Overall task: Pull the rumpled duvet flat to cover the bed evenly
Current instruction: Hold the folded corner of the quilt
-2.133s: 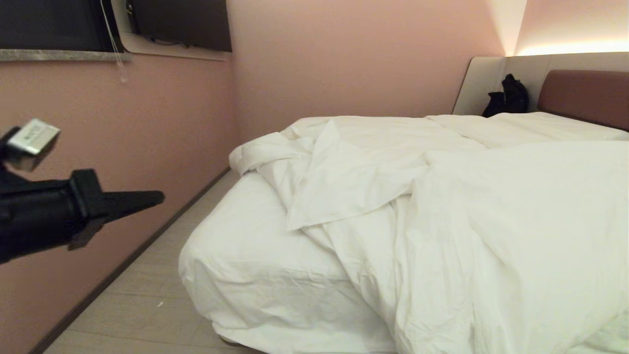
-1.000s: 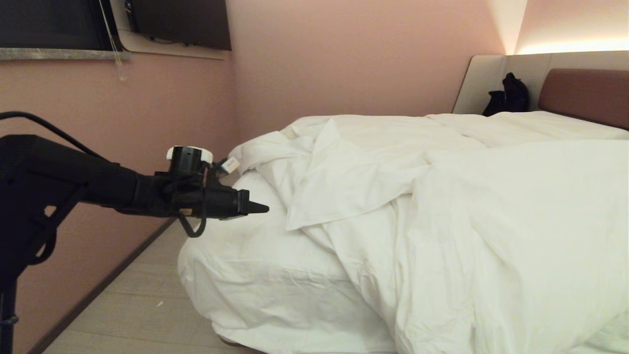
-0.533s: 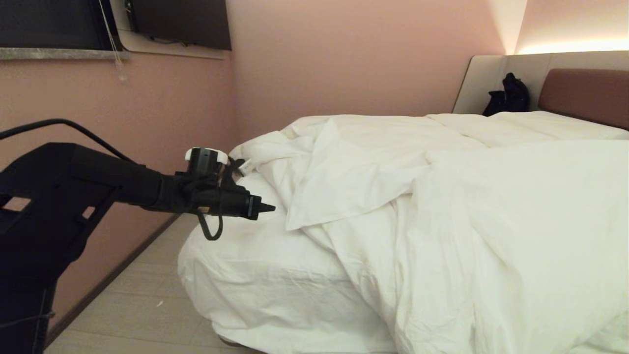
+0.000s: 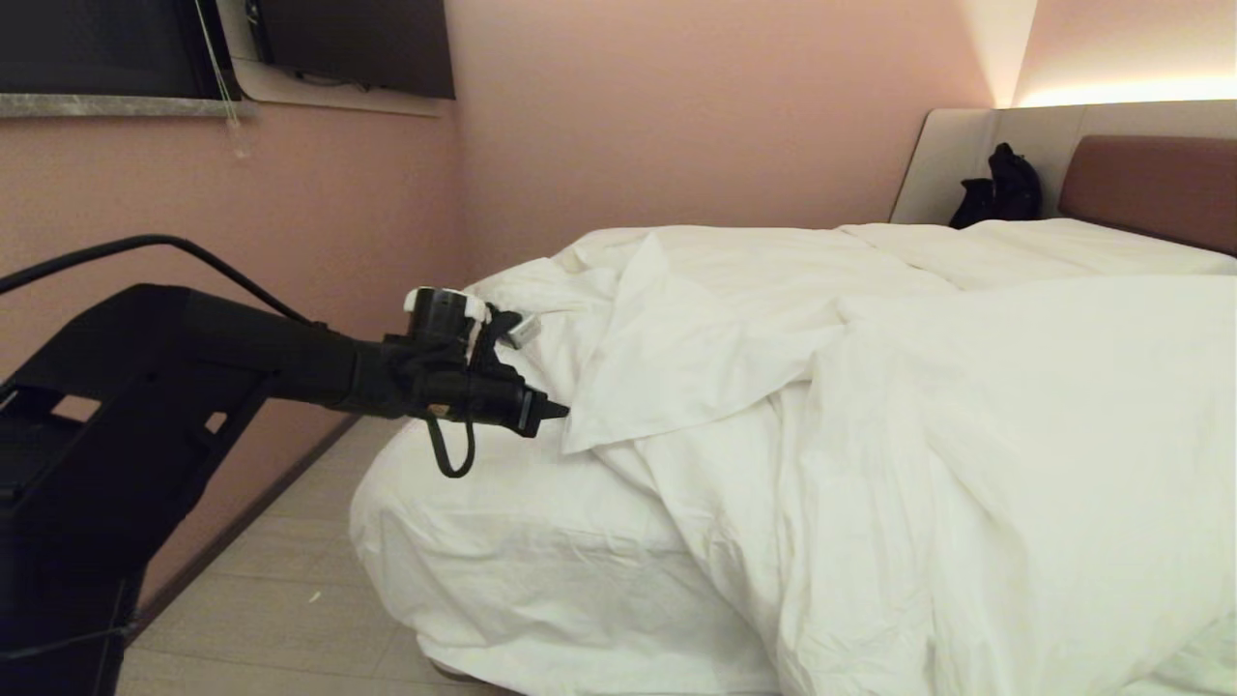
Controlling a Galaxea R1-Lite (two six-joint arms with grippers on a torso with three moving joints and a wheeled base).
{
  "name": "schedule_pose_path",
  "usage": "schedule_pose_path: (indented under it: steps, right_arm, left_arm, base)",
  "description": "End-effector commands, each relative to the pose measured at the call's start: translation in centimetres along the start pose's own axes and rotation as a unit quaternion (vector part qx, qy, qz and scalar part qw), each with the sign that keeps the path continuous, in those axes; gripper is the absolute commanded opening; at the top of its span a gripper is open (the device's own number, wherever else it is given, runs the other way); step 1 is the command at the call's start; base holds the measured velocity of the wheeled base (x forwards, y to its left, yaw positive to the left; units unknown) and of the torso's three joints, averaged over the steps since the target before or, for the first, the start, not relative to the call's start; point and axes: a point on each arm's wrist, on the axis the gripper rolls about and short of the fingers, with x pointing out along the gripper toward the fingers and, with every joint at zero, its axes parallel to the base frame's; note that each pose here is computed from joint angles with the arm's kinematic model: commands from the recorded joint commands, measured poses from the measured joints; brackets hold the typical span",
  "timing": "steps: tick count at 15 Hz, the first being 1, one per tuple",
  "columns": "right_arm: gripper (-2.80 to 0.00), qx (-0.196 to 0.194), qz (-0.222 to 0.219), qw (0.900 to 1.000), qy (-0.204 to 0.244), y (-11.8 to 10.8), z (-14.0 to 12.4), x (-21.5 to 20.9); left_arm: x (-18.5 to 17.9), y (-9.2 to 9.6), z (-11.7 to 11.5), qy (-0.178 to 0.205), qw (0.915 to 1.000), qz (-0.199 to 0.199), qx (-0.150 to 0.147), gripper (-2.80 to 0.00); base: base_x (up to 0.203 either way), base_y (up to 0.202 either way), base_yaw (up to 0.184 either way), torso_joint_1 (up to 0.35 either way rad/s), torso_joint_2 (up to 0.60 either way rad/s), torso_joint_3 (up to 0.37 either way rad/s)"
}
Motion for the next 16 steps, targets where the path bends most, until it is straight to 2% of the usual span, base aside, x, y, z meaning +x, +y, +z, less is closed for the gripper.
schedule_pose_path:
  steps: [1, 4, 9, 14, 15, 16]
  right_arm:
    - [-2.80, 0.000, 0.001, 1.000, 0.000, 0.0, 0.0, 0.0]
    - [-2.80, 0.000, 0.000, 1.000, 0.000, 0.0, 0.0, 0.0]
    - [-2.80, 0.000, 0.000, 1.000, 0.000, 0.0, 0.0, 0.0]
    - [-2.80, 0.000, 0.001, 1.000, 0.000, 0.0, 0.0, 0.0]
    - [-2.80, 0.000, 0.000, 1.000, 0.000, 0.0, 0.0, 0.0]
    - [-2.80, 0.000, 0.000, 1.000, 0.000, 0.0, 0.0, 0.0]
  left_arm:
    - [0.6, -0.4, 0.2, 0.000, 1.0000, -0.001, 0.009, 0.00]
    - [2.5, -0.6, -0.1, 0.006, 0.9979, 0.007, 0.063, 0.00]
    - [4.8, 0.3, -0.1, -0.007, 0.9970, 0.007, 0.076, 0.00]
    - [4.3, -0.7, 0.4, -0.014, 0.9954, 0.002, 0.095, 0.00]
    - [4.2, -1.0, 0.4, -0.020, 0.9946, 0.003, 0.102, 0.00]
    - [4.2, -1.2, 0.8, -0.042, 0.9922, 0.011, 0.117, 0.00]
  base:
    - [0.000, 0.000, 0.000, 0.000, 0.00, 0.000]
    - [0.000, 0.000, 0.000, 0.000, 0.00, 0.000]
    - [0.000, 0.000, 0.000, 0.000, 0.00, 0.000]
    - [0.000, 0.000, 0.000, 0.000, 0.00, 0.000]
    - [0.000, 0.000, 0.000, 0.000, 0.00, 0.000]
    - [0.000, 0.000, 0.000, 0.000, 0.00, 0.000]
